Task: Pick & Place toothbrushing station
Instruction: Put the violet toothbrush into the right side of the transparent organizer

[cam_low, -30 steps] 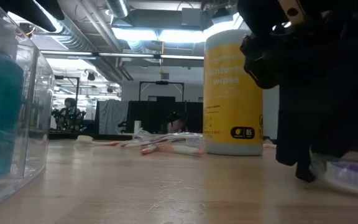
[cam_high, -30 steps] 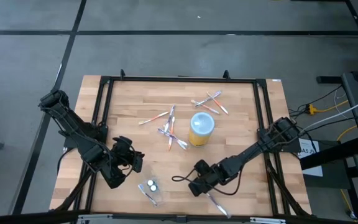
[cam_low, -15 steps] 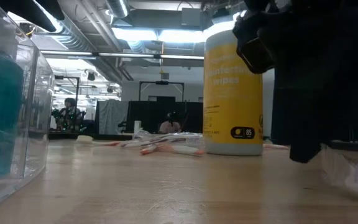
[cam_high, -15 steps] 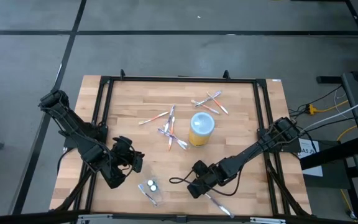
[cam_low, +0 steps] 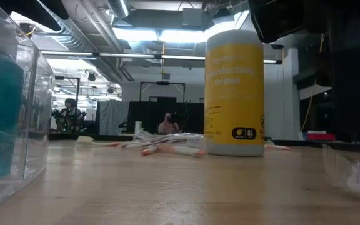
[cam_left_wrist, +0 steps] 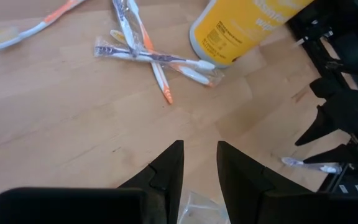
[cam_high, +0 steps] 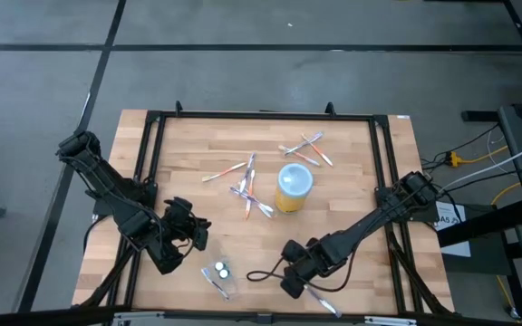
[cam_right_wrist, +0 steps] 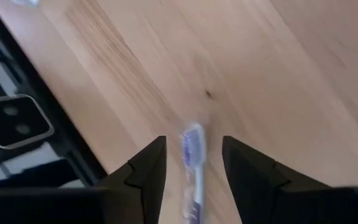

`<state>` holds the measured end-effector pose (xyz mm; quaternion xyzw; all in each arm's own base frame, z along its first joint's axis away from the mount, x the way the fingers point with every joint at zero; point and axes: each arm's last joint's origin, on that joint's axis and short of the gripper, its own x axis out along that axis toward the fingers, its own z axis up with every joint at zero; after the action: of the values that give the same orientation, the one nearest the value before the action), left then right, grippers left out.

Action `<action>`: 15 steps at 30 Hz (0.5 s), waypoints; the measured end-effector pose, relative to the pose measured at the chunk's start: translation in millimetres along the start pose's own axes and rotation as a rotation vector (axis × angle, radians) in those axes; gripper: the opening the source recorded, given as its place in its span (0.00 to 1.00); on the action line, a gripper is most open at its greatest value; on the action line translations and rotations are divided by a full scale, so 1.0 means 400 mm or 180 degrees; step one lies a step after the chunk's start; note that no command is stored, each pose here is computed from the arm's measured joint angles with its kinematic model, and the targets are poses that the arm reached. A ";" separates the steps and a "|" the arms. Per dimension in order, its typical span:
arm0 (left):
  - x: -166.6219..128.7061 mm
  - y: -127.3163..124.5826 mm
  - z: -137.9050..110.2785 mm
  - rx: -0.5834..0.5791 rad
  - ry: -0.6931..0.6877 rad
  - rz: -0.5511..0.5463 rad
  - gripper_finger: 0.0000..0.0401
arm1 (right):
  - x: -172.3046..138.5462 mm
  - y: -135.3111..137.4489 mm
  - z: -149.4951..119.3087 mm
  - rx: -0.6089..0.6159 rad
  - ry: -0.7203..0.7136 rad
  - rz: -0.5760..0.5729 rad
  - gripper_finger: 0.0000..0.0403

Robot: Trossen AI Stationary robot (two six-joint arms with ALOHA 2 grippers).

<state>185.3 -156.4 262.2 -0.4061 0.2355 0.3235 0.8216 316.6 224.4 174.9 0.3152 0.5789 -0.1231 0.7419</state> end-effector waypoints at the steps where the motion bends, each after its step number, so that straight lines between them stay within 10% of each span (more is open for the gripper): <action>1: 0.000 0.000 0.000 0.0000 -0.0019 -0.0005 0.23 | 0.000 -0.002 -0.001 -0.0028 0.0009 -0.0024 0.39; 15: 0.000 -0.001 0.000 0.0018 -0.0013 -0.0009 0.23 | 0.075 0.013 0.004 -0.0127 0.0142 -0.0029 0.39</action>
<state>185.5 -156.4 262.3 -0.4034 0.2342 0.3225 0.8236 329.4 232.9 148.8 0.3003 0.5990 -0.1078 0.7344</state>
